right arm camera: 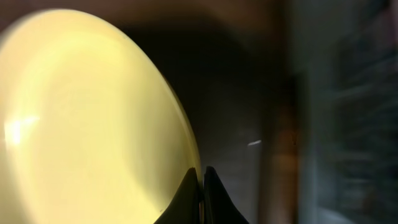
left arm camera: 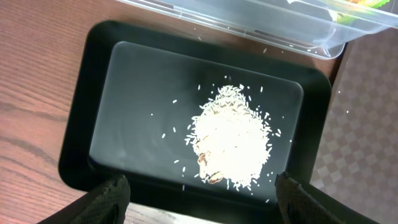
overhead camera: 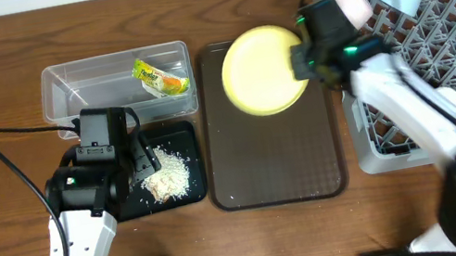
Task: Sort waste into correct bins and load items into the dishwasher rack
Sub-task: 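Lift the yellow plate and stand it upright in the rack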
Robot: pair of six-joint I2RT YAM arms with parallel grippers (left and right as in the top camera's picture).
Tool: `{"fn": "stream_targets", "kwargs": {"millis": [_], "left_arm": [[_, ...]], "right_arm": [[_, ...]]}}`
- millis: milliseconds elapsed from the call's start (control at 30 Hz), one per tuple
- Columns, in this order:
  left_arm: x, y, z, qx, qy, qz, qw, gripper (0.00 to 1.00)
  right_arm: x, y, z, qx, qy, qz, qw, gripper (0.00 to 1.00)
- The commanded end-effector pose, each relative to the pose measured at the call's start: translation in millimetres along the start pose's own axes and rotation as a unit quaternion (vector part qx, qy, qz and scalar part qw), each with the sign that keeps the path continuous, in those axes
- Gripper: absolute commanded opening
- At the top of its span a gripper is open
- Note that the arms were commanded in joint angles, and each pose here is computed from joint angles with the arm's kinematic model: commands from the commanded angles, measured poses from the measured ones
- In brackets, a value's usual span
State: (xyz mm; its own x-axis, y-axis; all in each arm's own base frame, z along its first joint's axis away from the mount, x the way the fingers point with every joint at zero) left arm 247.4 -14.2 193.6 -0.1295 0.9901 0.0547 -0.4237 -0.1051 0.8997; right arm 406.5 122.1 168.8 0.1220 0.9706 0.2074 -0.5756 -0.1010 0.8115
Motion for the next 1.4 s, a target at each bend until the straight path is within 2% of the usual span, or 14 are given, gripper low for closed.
{"fn": "stream_targets", "kwargs": {"millis": [0, 167, 333, 500, 767, 1067, 1367], "left_arm": [[1.6, 0.5, 2.0, 0.000, 0.006, 0.004, 1.000, 0.78], [1.6, 0.5, 2.0, 0.000, 0.005, 0.004, 1.000, 0.78], [1.6, 0.5, 2.1, -0.001, 0.006, 0.004, 1.000, 0.78], [1.6, 0.4, 1.9, 0.000, 0.005, 0.004, 1.000, 0.78], [1.6, 0.5, 2.0, 0.000, 0.005, 0.004, 1.000, 0.78], [1.6, 0.5, 2.0, 0.000, 0.005, 0.004, 1.000, 0.78], [1.6, 0.5, 2.0, 0.000, 0.005, 0.004, 1.000, 0.78]], "right_arm": [[-19.0, 56.0, 26.4, -0.059, 0.061, -0.008, 0.996, 0.01], [-68.5, 112.2, 42.5, -0.111, 0.089, -0.103, 0.985, 0.01], [-126.1, 160.4, 56.3, -0.149, 0.117, -0.260, 0.947, 0.01], [-153.7, 174.2, 60.1, -0.127, 0.175, -0.334, 0.918, 0.01], [-181.7, 191.2, 81.4, -0.155, 0.143, -0.466, 0.860, 0.01], [-183.9, 155.8, 78.2, -0.111, 0.164, -0.464, 0.864, 0.01], [-175.0, 97.5, 66.0, -0.076, 0.142, -0.390, 0.907, 0.01]]}}
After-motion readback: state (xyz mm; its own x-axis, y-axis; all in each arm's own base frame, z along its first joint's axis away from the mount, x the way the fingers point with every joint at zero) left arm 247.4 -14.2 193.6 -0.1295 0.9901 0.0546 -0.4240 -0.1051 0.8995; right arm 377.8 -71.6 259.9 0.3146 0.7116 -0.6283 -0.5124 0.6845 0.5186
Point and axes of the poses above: each gripper's point midway between its finger pads, its own y axis back along the fingers, its own x axis along the line the jaws close on, z = x × y, the point moved 4 cm from there along y, back along the fingers, and after that the axes turned 12 degrees about -y, right-handed, at the moved point
